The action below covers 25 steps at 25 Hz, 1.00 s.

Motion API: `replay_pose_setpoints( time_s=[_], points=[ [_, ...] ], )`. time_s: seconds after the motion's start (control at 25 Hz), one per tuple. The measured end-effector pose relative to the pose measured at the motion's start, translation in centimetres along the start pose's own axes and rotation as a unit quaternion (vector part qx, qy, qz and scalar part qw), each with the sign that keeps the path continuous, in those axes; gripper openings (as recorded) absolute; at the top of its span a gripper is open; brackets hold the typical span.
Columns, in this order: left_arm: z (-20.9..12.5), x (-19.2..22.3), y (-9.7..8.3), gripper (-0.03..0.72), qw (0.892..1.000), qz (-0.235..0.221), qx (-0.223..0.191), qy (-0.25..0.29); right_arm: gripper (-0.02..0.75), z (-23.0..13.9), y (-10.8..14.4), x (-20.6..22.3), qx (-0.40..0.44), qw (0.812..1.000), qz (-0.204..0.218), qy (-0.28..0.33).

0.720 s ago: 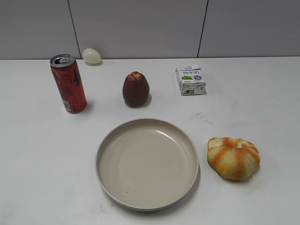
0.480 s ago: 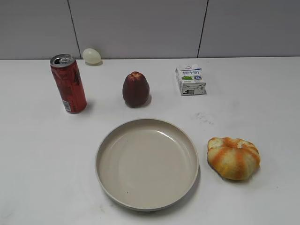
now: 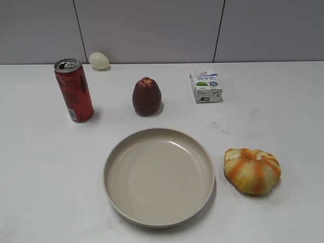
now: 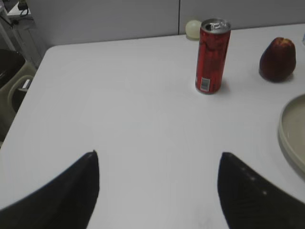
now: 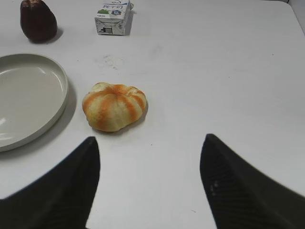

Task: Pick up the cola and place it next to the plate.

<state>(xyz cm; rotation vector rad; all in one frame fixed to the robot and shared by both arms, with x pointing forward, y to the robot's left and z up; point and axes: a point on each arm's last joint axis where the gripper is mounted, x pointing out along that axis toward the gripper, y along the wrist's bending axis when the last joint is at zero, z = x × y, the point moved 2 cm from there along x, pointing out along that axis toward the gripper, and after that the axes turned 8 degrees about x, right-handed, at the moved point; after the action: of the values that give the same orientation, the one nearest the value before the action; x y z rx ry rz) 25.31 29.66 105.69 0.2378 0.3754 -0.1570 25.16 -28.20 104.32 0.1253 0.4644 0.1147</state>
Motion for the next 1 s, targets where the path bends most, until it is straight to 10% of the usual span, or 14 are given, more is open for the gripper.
replay_pose_setpoints(
  time_s=[0.52,1.0],
  points=[
    [9.8,8.0,1.2,0.591,0.996,-0.072,0.007,0.047,0.532,0.0,0.0,0.0,0.0,1.0,0.0,0.0],
    [17.7,22.0,-2.7,0.595,0.958,-0.213,0.109,0.155,0.532,0.0,0.0,0.0,0.0,1.0,0.0,0.0]
  ],
)
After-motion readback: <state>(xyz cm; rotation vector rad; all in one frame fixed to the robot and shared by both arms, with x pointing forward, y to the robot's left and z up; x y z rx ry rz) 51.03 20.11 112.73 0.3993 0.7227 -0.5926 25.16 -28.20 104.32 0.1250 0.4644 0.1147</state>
